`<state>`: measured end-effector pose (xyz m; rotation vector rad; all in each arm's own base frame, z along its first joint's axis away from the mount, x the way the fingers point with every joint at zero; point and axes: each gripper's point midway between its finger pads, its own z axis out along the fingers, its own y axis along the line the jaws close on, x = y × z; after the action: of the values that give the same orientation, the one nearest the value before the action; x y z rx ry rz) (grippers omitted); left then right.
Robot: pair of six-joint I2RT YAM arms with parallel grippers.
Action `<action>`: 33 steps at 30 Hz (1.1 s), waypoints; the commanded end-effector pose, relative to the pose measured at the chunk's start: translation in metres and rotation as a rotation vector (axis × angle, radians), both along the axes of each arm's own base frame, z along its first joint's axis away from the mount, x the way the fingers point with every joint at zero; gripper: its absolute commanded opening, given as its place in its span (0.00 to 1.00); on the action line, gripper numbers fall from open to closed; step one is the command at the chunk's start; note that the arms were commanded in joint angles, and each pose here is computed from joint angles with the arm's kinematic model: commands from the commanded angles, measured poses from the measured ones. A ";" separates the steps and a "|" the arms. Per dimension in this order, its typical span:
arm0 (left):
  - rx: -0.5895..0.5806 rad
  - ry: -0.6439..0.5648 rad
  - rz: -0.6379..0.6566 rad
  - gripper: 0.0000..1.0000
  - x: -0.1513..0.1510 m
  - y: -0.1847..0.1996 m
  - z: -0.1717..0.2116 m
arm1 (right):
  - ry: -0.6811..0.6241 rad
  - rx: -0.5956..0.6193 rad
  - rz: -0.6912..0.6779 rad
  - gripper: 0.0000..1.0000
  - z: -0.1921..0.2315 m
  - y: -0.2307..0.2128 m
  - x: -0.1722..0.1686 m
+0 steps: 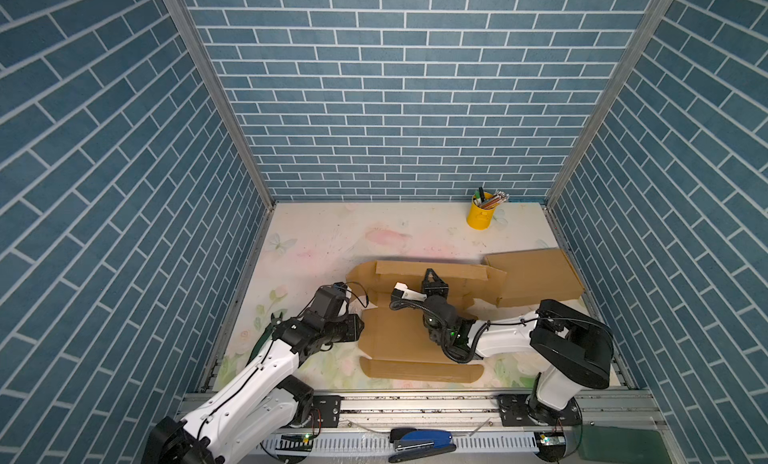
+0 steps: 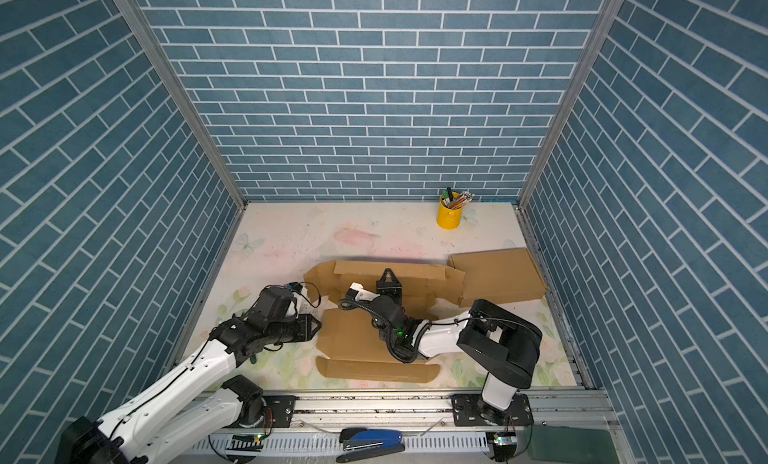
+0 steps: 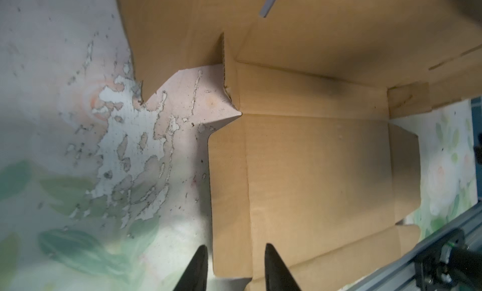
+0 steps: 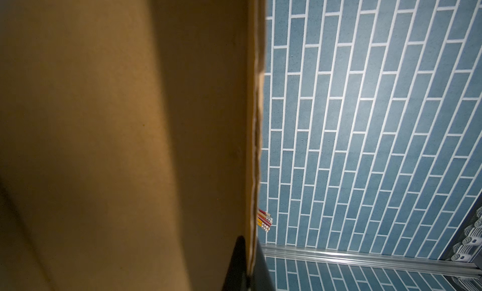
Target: Fold the paper box
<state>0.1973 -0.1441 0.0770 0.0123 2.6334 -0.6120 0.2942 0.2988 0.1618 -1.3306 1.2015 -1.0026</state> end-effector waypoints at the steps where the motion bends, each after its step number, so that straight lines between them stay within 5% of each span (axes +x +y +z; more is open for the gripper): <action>1: -0.045 -0.055 0.044 0.28 0.019 -0.009 0.000 | 0.069 -0.095 0.018 0.00 -0.029 -0.004 -0.004; 7: -0.077 -0.075 0.017 0.21 0.023 -0.026 0.004 | 0.071 -0.098 0.019 0.00 -0.032 -0.002 -0.004; 16: 0.074 0.089 0.023 0.12 0.003 -0.007 -0.068 | 0.071 -0.093 0.028 0.00 -0.031 0.001 -0.003; 22: 0.134 0.162 0.029 0.12 -0.006 0.000 -0.083 | 0.067 -0.085 0.033 0.00 -0.028 0.002 -0.004; 33: 0.083 -0.016 0.080 0.28 0.031 0.043 0.036 | 0.079 -0.098 0.029 0.00 -0.032 -0.004 -0.002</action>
<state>0.2396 -0.1279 0.1067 -0.0774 2.5717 -0.5294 0.2967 0.2987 0.1609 -1.3333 1.2036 -0.9927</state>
